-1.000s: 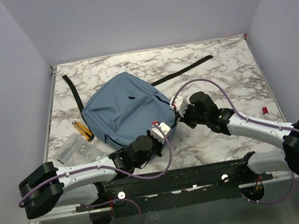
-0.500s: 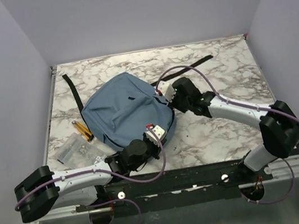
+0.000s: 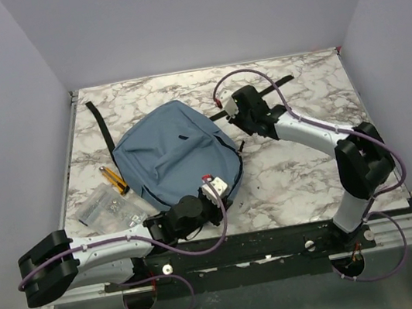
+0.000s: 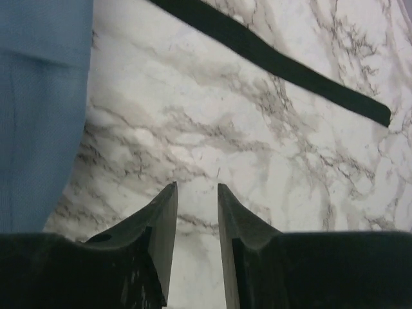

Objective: Pack the student bag
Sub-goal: Zip the student bag at the center of the board, then unzip the student bag at the center of the board.

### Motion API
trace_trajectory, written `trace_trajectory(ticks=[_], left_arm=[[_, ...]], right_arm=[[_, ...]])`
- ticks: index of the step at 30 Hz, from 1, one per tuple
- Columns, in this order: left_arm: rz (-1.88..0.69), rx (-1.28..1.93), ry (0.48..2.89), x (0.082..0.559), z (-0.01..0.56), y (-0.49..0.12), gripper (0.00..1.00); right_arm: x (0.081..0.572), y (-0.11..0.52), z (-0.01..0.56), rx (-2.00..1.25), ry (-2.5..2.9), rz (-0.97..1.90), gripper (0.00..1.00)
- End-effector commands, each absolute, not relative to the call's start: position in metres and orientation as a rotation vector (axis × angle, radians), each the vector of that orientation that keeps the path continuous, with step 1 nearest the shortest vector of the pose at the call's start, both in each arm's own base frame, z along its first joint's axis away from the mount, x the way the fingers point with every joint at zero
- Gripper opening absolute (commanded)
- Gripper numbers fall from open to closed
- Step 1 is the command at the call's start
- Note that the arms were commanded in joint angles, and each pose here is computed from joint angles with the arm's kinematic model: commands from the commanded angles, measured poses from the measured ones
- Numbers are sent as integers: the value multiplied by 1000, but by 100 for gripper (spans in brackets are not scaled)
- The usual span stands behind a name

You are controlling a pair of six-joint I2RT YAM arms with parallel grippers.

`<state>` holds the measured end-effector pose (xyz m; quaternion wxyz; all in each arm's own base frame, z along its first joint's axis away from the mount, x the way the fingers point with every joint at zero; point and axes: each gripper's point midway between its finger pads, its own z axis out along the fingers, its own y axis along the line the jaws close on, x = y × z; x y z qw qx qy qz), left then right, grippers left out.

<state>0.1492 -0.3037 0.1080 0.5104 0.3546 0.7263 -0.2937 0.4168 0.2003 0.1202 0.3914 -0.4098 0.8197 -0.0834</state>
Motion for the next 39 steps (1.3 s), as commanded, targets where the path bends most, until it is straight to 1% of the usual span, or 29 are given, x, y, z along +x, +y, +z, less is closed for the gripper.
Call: trace_trajectory(ticks=[1,2,4,5,8,9,11,13,16,21,22,24,27,32,34,37,39], left_arm=[[-958,866,1749,122,138,-333,41],[-1000,866,1763,118,142,-335,48],[-1078,874,1781,110,156,-338,57],[-1102,856,1788,112,168,-338,60],[-1146,807,1839,122,197,-326,65],[-1161,773,1856,128,210,-319,67],[-1178,669,1896,146,230,-301,69],[-1137,526,1955,170,243,-275,69],[-1004,301,2021,211,260,-234,70],[-896,44,2055,260,263,-188,69],[-893,17,2048,269,261,-183,69],[-892,-31,2067,286,256,-178,69],[-897,-22,2115,307,247,-183,68],[-867,20,2211,343,217,-194,59],[-913,17,2269,347,203,-202,53],[-988,21,2341,341,177,-213,44],[-989,-13,2377,334,160,-211,35]], right_arm=[[382,176,122,-832,2195,-196,41],[373,175,123,-791,2201,-161,44],[364,178,134,-640,2193,-65,54],[361,179,138,-510,2212,-9,57],[354,184,151,-301,2251,88,58],[353,186,154,-227,2280,119,56],[352,194,162,-121,2312,184,50],[349,217,173,-46,2325,354,50],[334,269,191,-91,2272,741,53],[301,322,219,-202,2076,1201,55],[293,327,214,-205,2070,1266,56],[280,338,202,-235,2080,1329,56],[268,345,178,-246,2150,1317,56],[233,343,147,-256,2195,1329,54],[223,338,132,-243,2235,1315,53],[215,329,121,-196,2251,1308,52],[213,325,122,-185,2249,1301,52]])
